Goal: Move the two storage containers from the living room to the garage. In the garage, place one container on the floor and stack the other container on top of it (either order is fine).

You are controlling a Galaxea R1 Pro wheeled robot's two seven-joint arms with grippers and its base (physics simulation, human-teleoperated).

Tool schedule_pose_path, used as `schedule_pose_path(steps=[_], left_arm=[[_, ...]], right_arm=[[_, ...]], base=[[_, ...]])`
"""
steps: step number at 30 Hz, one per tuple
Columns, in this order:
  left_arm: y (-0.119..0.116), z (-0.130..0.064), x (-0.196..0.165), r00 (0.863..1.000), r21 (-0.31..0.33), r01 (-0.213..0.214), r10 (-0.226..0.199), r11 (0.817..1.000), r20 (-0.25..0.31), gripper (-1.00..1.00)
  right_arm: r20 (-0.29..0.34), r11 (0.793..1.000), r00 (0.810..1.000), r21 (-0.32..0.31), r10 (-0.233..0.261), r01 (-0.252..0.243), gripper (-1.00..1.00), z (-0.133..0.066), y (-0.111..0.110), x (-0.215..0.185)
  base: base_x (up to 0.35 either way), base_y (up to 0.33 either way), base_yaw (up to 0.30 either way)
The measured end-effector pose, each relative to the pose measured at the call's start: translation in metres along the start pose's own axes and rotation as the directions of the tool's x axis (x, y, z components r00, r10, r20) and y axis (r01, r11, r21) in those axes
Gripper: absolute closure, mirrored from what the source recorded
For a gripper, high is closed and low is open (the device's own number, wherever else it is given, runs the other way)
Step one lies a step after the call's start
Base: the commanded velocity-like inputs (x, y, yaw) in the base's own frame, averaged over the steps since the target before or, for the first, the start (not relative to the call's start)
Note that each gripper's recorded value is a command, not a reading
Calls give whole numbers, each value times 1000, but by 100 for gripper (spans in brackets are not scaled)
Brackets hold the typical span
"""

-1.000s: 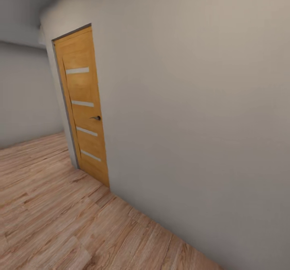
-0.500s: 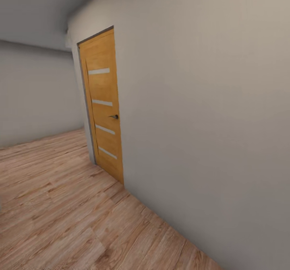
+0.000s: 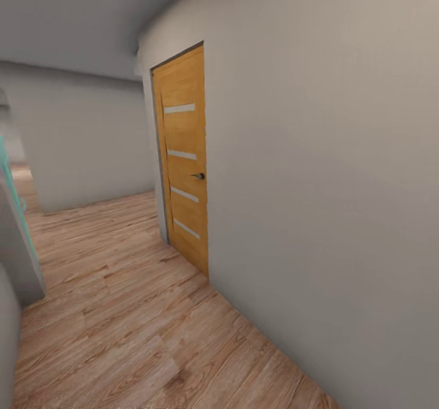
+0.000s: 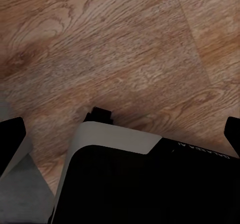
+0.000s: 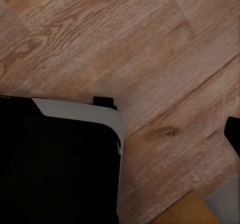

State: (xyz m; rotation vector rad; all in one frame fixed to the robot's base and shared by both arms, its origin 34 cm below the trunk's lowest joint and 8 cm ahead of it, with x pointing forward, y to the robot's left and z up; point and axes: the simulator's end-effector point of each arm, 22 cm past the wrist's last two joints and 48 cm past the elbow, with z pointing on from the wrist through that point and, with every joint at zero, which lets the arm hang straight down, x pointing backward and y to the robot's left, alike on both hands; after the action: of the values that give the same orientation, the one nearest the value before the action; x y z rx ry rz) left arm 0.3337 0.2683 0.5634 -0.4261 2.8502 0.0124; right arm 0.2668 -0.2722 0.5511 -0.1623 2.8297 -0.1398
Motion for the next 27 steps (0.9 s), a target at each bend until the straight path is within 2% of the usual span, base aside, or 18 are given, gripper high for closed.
schedule_pose_path(steps=[19,27], left_arm=[[0,0,0,1000,0,-2,2,1000,0,-100],[0,0,0,1000,1,-3,3,1000,1,-100]], right_arm=[[0,1000,1000,0,3,-3,-100,0,1,0],[-2,1000,1000,1,1,-1,-100,0,0,1]], base=[[3,0,272],[231,0,216]])
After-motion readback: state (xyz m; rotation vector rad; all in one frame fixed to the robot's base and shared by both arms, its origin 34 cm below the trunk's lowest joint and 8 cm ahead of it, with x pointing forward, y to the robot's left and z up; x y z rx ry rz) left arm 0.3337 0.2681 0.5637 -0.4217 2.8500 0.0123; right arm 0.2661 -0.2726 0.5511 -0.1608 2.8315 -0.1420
